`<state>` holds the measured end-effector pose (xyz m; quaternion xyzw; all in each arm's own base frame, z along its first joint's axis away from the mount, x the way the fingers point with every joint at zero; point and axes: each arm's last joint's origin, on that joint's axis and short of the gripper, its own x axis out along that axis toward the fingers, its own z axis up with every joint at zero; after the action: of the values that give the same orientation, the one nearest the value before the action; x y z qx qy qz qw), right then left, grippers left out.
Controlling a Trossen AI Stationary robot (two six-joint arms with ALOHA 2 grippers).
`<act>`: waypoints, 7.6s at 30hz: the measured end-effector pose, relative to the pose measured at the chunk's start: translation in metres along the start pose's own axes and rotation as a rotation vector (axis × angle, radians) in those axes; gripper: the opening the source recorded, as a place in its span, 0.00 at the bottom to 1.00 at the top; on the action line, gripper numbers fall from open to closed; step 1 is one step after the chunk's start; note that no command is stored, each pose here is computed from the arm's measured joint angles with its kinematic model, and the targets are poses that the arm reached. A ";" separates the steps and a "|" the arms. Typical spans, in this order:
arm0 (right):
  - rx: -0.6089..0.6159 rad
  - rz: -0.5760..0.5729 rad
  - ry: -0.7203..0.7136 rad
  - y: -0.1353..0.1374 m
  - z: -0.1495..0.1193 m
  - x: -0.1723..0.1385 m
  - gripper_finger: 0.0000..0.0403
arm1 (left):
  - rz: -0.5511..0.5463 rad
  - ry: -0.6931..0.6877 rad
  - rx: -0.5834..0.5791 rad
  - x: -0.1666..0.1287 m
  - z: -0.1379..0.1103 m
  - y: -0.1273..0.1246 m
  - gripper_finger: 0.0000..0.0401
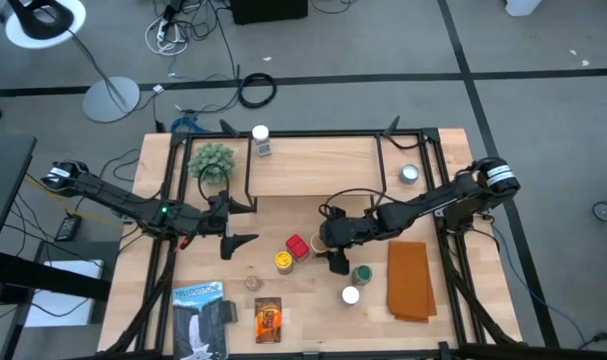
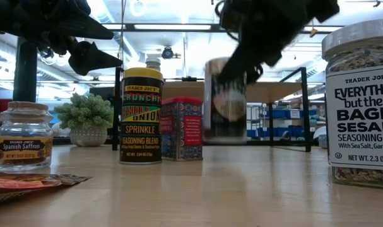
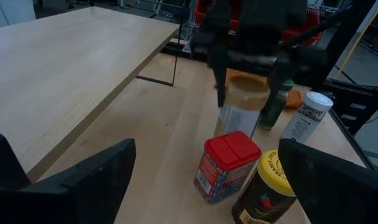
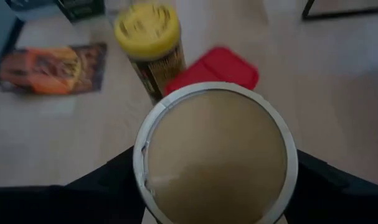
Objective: Shelf spices
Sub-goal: Put the brown seasoning bottle onto the shelf, then put the green seasoning onto the shelf
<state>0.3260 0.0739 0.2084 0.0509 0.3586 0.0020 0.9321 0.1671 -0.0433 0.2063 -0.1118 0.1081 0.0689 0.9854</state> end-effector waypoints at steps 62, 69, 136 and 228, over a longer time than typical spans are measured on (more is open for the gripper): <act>0.129 -0.329 0.048 -0.235 0.034 -0.188 0.70 | 0.000 0.000 0.042 0.000 0.000 0.000 0.99; 0.140 -0.286 0.029 -0.237 0.033 -0.189 0.70 | 0.000 0.000 0.042 0.000 0.000 0.000 0.99; -0.025 -0.280 0.058 -0.236 0.033 -0.189 0.74 | 0.000 0.001 0.026 0.000 0.000 0.000 0.99; -0.049 -0.324 -0.229 -0.184 0.050 -0.244 0.98 | 0.000 -0.001 0.053 0.000 0.000 0.000 0.99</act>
<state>0.1725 -0.1241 0.3904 -0.0301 0.2537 -0.1452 0.9559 0.1670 -0.0432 0.2063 -0.0857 0.1095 0.0661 0.9881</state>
